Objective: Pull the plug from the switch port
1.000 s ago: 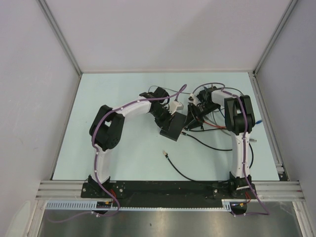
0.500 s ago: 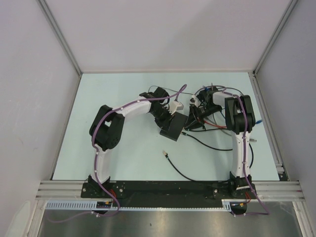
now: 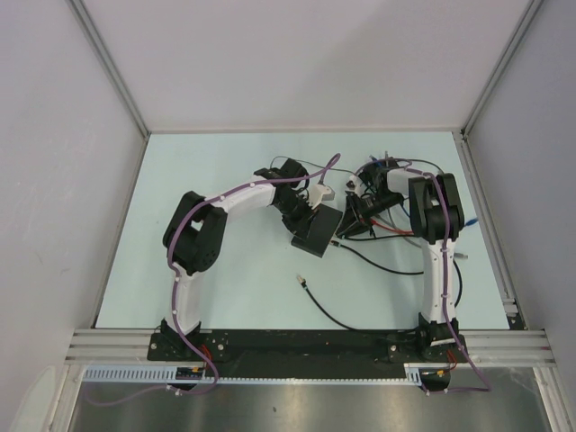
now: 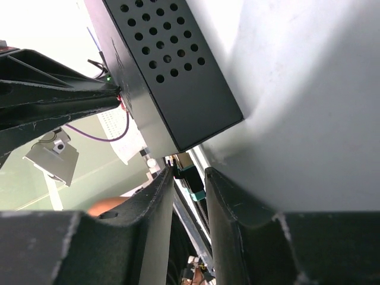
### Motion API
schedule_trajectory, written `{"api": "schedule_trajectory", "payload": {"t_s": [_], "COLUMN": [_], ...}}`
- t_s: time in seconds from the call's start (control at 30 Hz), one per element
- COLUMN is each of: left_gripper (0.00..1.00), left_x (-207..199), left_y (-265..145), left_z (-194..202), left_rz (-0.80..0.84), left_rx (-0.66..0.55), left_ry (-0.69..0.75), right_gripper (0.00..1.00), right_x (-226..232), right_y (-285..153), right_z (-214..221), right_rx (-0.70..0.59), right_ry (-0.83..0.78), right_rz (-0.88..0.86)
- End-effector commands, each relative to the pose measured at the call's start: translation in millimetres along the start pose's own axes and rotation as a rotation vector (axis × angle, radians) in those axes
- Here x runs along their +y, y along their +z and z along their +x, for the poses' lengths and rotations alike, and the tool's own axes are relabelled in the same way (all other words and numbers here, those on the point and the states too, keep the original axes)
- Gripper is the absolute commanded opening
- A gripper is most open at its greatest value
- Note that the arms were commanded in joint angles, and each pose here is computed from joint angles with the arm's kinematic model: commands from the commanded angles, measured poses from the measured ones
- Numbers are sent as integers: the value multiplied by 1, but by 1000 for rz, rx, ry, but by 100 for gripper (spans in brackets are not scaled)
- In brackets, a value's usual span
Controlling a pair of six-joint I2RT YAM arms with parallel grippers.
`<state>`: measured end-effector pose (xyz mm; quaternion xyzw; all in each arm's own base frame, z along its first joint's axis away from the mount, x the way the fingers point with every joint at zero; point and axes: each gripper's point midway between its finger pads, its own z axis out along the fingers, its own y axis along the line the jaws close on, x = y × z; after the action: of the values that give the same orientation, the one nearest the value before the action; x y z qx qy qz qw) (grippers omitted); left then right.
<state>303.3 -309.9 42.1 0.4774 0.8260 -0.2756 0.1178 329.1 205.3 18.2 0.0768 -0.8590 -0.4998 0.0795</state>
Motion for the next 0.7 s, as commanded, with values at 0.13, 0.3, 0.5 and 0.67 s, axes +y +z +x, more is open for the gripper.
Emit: {"api": "schedule_trajectory", "payload": {"t_s": [0.13, 0.3, 0.5, 0.67], "left_gripper": [19, 19, 19, 19], "left_x": [14, 13, 14, 14], "left_y": [20, 20, 20, 19], "left_z": [33, 33, 34, 37], "left_rz": [-38, -38, -43, -47], "left_rx": [122, 124, 129, 134], "left_ry": [-21, -20, -20, -19], "right_gripper": [36, 29, 9, 4], "right_x": [-67, -66, -79, -81], "right_y": [29, 32, 30, 17], "right_z": [2, 3, 11, 21], "right_rx": [52, 63, 119, 211], "right_ry": [-69, -73, -66, -47], "right_rz": [249, 277, 368, 346]}}
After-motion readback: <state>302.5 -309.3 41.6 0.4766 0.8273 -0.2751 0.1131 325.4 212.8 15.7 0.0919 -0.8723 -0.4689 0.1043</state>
